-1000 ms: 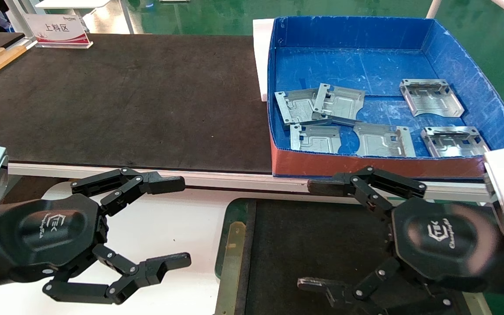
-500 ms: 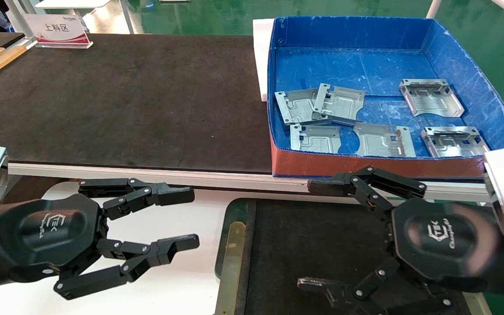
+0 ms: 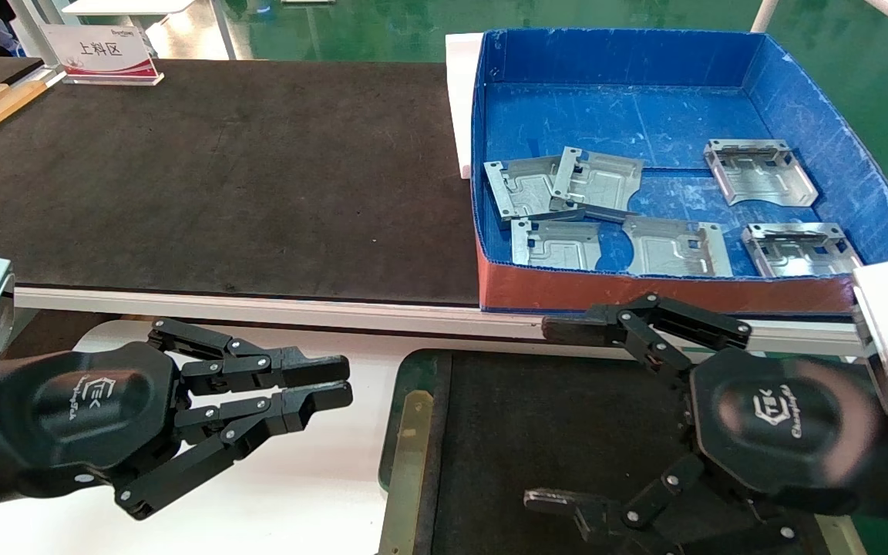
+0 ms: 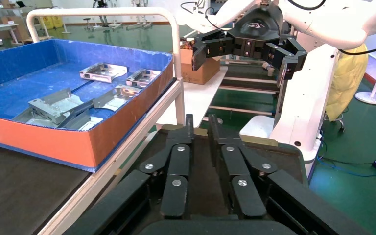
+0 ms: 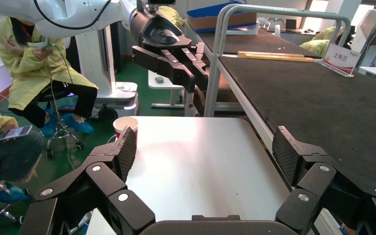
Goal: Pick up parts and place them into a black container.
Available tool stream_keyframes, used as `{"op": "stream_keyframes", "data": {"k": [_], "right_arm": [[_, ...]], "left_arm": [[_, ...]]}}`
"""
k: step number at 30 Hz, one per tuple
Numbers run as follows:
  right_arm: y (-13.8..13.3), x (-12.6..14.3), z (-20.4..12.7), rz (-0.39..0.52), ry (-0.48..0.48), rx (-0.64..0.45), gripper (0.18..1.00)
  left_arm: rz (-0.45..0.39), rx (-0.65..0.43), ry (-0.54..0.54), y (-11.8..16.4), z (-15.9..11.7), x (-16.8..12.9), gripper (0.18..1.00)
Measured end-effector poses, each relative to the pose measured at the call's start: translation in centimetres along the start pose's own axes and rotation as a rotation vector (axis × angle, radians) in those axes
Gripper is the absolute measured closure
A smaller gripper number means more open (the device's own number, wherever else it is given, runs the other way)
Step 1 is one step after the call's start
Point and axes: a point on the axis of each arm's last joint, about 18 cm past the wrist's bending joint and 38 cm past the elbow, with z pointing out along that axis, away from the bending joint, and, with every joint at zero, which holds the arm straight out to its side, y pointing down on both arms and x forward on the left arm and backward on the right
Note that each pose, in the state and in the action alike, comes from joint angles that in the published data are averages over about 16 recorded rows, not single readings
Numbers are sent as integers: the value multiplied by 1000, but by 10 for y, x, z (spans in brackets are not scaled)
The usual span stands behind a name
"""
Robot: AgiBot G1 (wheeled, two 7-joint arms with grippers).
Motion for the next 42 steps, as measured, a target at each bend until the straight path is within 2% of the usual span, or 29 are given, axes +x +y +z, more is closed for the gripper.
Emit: {"op": "stream_keyframes", "data": {"k": [9,21,35,42], "right_arm": [[0,0,0,0,0,0,178],[0,0,0,0,0,0,178],[1,1,0,-2,3,-5,178],[5,10,1,-15,40,-34,178]], "left_arm": [[0,0,0,0,0,0,961],[0,0,0,0,0,0,993],[0,0,0,0,0,0,966],[0,0,0,0,0,0,900]]}}
